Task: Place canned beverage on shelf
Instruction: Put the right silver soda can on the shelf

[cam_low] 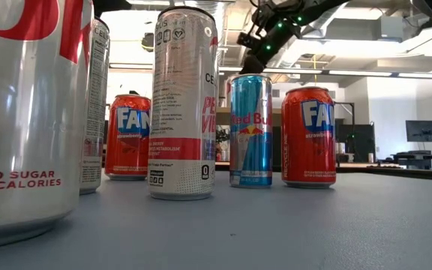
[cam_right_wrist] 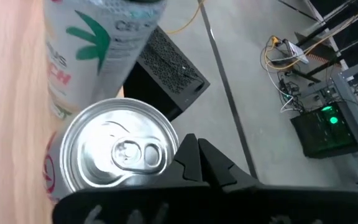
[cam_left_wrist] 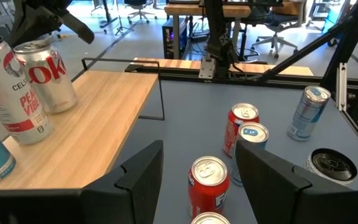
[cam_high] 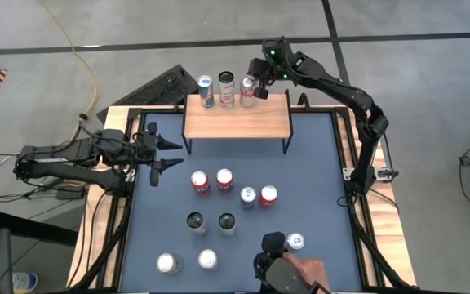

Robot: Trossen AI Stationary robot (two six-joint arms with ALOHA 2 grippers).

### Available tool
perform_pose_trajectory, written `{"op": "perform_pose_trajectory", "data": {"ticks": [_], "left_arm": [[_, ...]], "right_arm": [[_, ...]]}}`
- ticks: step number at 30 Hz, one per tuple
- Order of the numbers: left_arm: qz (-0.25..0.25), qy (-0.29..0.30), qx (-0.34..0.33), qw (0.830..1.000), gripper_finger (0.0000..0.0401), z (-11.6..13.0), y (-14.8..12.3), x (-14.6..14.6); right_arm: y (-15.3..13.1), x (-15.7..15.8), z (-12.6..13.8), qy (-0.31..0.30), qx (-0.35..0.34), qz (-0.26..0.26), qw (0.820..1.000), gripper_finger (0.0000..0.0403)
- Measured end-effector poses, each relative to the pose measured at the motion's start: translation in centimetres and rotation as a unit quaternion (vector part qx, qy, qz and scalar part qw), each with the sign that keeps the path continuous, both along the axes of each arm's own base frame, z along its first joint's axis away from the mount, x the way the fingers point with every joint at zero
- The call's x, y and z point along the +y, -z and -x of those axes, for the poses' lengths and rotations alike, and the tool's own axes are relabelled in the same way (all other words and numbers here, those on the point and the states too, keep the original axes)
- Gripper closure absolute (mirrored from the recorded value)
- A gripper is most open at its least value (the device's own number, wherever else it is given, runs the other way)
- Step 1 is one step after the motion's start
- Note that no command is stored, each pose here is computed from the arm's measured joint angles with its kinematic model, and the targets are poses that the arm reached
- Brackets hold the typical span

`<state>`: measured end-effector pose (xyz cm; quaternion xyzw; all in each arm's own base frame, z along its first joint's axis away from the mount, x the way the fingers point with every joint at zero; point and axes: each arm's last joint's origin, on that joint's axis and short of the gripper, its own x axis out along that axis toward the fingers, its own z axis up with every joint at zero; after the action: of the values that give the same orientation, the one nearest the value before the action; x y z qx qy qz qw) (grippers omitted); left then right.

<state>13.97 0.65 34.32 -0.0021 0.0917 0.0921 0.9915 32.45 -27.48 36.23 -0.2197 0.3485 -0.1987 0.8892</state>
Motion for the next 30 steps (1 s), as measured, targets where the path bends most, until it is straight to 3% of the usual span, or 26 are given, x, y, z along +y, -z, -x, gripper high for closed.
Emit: {"op": "perform_pose_trajectory", "data": {"ticks": [21,26,30], "left_arm": [[0.000,0.000,0.002,1.000,0.0209,0.0,0.0,0.0],[0.000,0.000,0.011,1.000,0.0209,0.0,0.2,0.0],[0.000,0.000,0.011,1.000,0.0209,0.1,0.2,0.0]], "right_arm": [[0.0,0.7,-0.5,-0.035,0.015,0.017,0.999,0.0403],[-0.6,1.2,-0.9,0.012,0.024,0.059,0.998,0.0403],[-2.8,2.7,-0.2,0.022,0.002,0.080,0.997,0.0403]]}}
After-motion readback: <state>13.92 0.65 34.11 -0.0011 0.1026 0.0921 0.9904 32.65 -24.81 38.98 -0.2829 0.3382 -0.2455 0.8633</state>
